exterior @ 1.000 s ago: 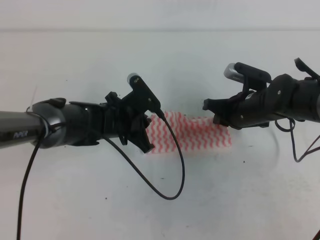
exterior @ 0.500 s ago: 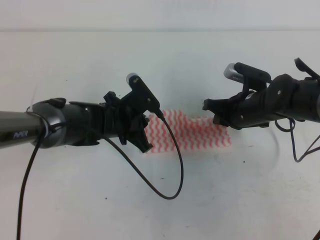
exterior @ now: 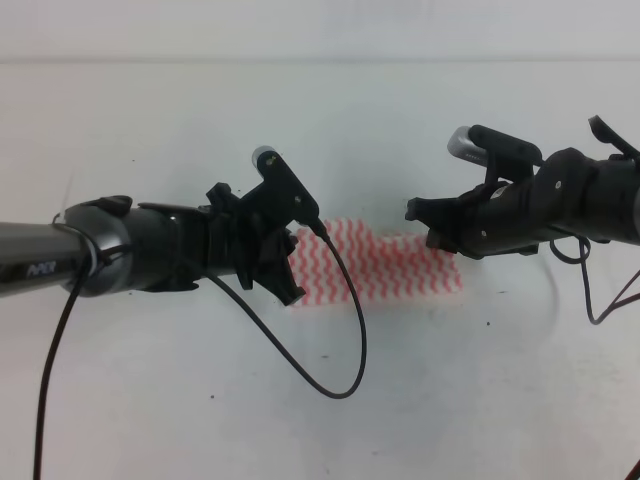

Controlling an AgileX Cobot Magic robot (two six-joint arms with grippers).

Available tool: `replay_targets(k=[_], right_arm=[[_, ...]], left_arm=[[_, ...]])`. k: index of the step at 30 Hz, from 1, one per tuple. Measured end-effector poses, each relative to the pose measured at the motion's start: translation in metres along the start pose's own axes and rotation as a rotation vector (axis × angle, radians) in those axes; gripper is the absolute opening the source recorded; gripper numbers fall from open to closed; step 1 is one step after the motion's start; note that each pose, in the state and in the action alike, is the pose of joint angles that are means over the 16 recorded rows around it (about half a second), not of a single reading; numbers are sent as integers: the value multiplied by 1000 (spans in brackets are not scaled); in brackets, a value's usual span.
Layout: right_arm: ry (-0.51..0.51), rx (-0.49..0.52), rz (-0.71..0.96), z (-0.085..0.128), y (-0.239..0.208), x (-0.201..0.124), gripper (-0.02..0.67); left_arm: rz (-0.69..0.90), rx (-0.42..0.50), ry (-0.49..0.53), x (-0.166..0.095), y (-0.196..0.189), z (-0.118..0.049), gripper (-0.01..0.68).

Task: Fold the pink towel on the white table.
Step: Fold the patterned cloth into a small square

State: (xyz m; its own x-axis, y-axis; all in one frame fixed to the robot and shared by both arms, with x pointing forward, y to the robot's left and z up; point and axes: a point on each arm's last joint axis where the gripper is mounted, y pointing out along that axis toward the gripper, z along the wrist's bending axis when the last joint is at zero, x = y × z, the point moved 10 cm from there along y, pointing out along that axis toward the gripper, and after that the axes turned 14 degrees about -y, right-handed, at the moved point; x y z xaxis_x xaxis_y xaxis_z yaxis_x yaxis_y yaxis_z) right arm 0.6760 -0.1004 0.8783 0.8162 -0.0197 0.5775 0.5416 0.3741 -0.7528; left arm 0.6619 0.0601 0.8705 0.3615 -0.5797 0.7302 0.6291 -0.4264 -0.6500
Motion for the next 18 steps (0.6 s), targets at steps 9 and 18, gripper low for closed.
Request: replay_targets(k=[9,18], right_arm=[[0,0,0,0,0,0,-17],[-2,0,0,0,0,0,-17]], left_arm=[[0,-5,-3,0,1,-1,-4],[15,-12,-10,-7,6,-3,-3]])
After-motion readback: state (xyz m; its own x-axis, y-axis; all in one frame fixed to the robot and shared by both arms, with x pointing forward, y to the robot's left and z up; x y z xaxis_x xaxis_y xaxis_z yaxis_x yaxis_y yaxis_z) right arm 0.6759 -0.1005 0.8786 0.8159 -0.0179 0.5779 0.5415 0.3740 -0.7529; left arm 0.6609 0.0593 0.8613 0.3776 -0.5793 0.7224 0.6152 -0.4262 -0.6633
